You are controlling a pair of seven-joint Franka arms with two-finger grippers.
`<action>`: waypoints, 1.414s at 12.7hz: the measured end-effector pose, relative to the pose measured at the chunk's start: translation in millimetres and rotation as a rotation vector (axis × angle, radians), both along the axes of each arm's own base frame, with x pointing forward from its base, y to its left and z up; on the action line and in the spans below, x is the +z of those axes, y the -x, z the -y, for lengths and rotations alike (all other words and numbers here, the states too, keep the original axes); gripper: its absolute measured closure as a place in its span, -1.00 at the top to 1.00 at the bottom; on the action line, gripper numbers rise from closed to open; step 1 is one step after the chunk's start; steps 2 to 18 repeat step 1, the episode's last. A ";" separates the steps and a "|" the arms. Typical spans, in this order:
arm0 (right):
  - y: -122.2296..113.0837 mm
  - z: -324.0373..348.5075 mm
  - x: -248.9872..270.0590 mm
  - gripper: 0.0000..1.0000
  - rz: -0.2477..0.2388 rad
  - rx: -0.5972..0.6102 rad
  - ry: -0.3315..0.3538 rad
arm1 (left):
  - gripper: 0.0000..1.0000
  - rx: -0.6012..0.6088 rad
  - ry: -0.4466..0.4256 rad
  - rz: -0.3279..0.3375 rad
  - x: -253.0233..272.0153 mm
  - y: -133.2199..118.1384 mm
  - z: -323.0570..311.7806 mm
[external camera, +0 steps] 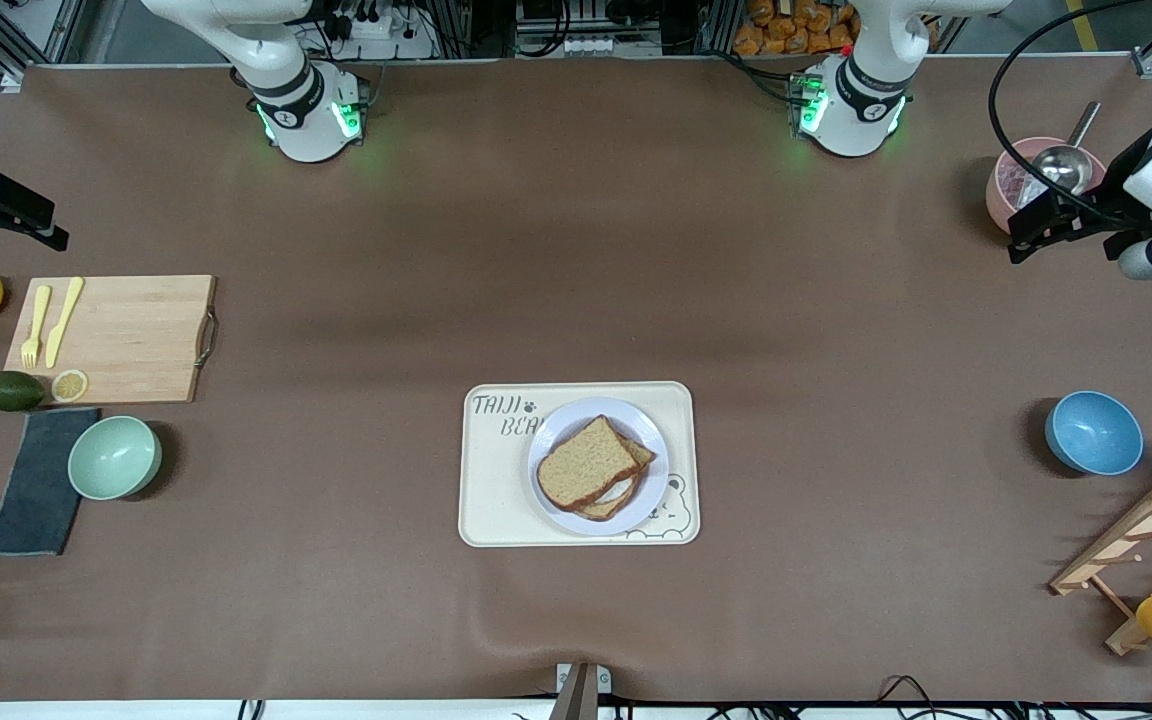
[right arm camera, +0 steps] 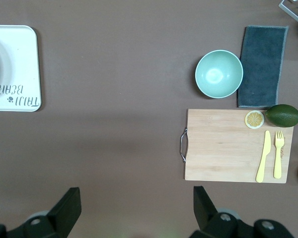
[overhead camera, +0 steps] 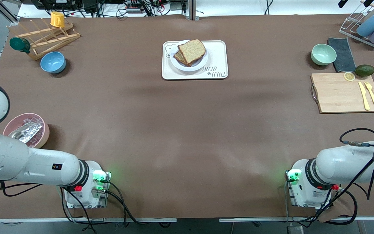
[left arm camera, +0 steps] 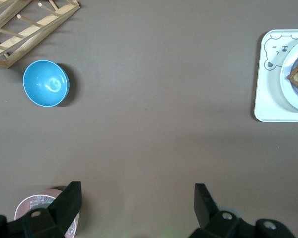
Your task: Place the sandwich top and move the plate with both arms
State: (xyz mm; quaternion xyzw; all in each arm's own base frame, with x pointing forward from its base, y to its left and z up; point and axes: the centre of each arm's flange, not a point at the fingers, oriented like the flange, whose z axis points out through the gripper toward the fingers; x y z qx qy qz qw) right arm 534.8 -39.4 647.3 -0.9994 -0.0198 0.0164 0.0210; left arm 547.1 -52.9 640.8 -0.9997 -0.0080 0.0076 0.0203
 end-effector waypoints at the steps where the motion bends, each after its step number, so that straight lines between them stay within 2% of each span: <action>1: 0.0 0.0 0.0 1.00 0.000 0.000 0.000 | 1.00 0.000 0.000 0.000 0.0 0.0 0.0; 18: 0.0 0.0 0.0 1.00 0.000 0.000 0.000 | 1.00 0.000 0.000 0.000 0.0 0.0 0.0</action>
